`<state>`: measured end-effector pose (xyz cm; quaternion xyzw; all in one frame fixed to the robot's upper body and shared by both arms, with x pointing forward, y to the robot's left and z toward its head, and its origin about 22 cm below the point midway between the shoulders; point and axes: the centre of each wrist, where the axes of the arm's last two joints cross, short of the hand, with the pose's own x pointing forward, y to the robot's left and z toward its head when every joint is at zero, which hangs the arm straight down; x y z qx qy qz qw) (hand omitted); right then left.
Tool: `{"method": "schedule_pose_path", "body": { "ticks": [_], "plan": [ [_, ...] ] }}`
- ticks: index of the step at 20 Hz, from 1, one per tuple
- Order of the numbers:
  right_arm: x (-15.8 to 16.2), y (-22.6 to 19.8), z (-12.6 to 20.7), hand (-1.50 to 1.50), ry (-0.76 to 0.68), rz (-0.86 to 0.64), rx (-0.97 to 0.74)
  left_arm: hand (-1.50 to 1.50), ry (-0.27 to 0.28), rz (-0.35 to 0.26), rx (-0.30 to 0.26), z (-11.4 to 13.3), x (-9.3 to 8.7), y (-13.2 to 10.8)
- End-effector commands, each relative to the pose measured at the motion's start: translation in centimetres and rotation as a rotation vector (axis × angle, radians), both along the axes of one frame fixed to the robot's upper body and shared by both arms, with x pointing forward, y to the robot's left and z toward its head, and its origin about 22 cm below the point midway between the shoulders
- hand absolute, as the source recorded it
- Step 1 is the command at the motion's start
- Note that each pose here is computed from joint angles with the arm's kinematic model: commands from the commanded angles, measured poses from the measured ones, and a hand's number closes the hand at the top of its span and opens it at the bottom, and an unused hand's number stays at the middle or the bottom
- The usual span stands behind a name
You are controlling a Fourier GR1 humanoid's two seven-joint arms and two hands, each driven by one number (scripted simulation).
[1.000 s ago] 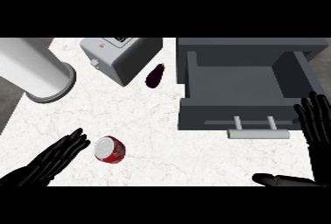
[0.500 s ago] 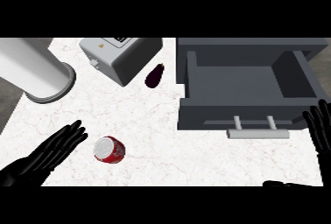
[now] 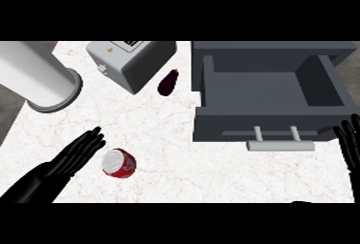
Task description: Pick up the can, place it into the drawer and close the drawer
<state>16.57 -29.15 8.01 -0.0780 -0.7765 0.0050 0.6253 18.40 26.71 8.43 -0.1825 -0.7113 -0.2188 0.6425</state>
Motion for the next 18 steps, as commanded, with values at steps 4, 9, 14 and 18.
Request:
{"method": "schedule_pose_path", "body": {
  "ticks": [4,9,14,18],
  "plan": [
    [-0.3,0.3,0.6,-1.50,0.008,0.002,0.006,-1.50,-0.010,0.037,-0.003,-1.4,2.1,-0.9],
    [-0.8,-0.3,-0.9,-1.50,-0.003,0.007,0.002,-1.50,0.004,0.054,0.038,-7.0,0.1,0.9],
    [0.8,-1.1,-0.2,-1.50,0.006,0.003,0.010,-1.50,0.019,0.046,0.044,-8.2,3.2,0.4],
    [-0.6,0.4,-1.4,-1.50,-0.004,0.002,0.001,-1.50,0.018,0.076,0.057,-8.6,2.2,1.7]
  ]
}}
